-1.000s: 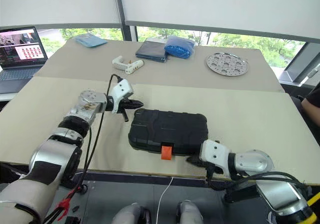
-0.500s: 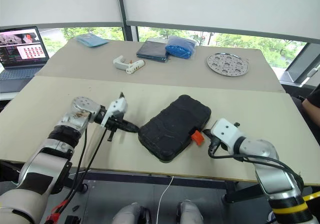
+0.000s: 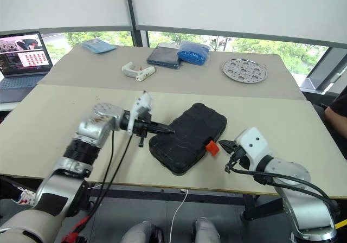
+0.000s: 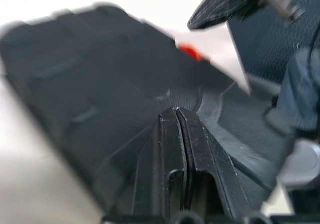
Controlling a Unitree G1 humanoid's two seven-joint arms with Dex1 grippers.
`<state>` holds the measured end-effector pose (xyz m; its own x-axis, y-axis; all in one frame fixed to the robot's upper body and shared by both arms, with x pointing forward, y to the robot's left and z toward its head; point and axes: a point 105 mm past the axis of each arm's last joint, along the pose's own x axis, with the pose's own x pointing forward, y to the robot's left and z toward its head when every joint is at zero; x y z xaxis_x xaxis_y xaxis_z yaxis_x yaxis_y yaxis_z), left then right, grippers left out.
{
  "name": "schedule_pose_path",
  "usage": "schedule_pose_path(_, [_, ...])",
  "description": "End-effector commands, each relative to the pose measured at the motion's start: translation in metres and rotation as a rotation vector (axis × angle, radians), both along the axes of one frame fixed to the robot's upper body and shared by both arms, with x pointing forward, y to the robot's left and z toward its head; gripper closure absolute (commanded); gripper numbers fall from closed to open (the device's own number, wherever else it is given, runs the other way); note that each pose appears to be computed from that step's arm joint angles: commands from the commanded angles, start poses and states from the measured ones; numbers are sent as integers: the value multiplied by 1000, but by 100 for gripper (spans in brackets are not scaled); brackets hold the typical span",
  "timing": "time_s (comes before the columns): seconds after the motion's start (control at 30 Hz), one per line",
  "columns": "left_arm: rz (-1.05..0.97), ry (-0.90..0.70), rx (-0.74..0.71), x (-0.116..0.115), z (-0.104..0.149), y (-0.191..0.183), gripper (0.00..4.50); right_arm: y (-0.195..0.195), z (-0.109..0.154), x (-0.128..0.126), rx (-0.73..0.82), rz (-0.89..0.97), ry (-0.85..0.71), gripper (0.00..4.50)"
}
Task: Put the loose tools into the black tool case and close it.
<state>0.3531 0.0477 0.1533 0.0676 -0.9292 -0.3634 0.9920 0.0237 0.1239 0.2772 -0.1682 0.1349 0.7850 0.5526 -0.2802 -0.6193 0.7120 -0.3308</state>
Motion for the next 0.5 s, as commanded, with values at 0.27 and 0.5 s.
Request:
schedule_pose_path(0.27, [-43, -91, 66, -2, -7, -7, 443, 11, -14, 2, 18, -3, 19, 450])
schedule_pose_path(0.5, [-55, -110, 90, -3, -11, -6, 443, 2, -6, 1, 49, -28, 10, 450])
